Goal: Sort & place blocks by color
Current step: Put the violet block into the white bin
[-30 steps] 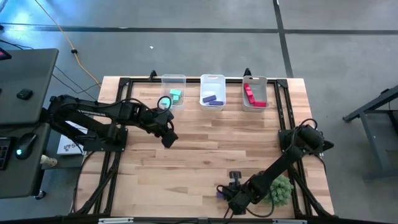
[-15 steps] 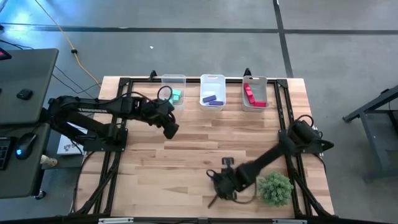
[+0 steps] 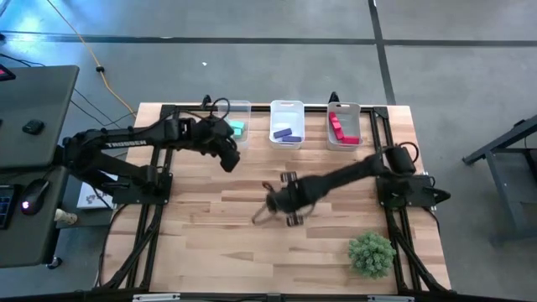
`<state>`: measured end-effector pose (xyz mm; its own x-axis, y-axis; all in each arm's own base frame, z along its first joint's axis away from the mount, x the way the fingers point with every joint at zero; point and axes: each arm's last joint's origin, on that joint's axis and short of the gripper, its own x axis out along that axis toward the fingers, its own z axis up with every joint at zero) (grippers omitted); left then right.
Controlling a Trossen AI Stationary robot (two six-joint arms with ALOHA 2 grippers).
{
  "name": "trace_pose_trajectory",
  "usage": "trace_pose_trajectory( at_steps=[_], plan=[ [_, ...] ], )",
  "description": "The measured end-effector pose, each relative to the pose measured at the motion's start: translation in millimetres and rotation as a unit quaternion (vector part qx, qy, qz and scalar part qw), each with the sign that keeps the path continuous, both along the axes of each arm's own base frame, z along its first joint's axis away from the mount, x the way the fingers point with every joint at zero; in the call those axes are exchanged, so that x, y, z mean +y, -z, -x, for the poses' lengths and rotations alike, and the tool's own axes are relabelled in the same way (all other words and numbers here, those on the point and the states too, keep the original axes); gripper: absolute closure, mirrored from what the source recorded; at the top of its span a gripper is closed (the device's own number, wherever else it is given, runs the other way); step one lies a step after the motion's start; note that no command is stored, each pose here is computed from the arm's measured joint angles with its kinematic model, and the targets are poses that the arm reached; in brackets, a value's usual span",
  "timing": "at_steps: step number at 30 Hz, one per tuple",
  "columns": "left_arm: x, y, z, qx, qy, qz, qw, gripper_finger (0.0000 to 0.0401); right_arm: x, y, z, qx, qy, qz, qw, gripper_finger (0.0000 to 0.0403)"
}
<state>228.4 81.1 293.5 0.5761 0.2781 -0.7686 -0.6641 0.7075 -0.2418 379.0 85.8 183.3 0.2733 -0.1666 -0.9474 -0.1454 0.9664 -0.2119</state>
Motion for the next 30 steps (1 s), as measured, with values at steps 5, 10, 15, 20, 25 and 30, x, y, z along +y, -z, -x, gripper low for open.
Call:
trace_pose_trajectory(
  at_steps=[5, 10, 15, 20, 25, 30],
  plan=[
    [15, 0, 6, 0.011, -0.005, -0.022, 1.000, 0.0259, -51, -20, -18, -0.022, 0.028, 0.007, 0.999, 0.0321],
    [30, 0, 13, 0.024, -0.008, -0.043, 0.999, 0.0259, -101, -47, -29, -0.052, 0.074, 0.014, 0.996, 0.0321],
    [43, 0, 20, 0.037, -0.007, -0.065, 0.997, 0.0259, -148, -77, -34, -0.092, 0.120, 0.026, 0.988, 0.0320],
    [52, 0, 25, 0.048, -0.001, -0.081, 0.996, 0.0259, -190, -98, -30, -0.128, 0.185, 0.040, 0.974, 0.0320],
    [58, 0, 29, 0.049, 0.015, -0.084, 0.995, 0.0259, -226, -106, -21, -0.143, 0.252, 0.056, 0.955, 0.0320],
    [63, 0, 33, 0.054, 0.014, -0.090, 0.994, 0.0259, -259, -106, -8, -0.156, 0.333, 0.045, 0.929, 0.0320]
  ],
)
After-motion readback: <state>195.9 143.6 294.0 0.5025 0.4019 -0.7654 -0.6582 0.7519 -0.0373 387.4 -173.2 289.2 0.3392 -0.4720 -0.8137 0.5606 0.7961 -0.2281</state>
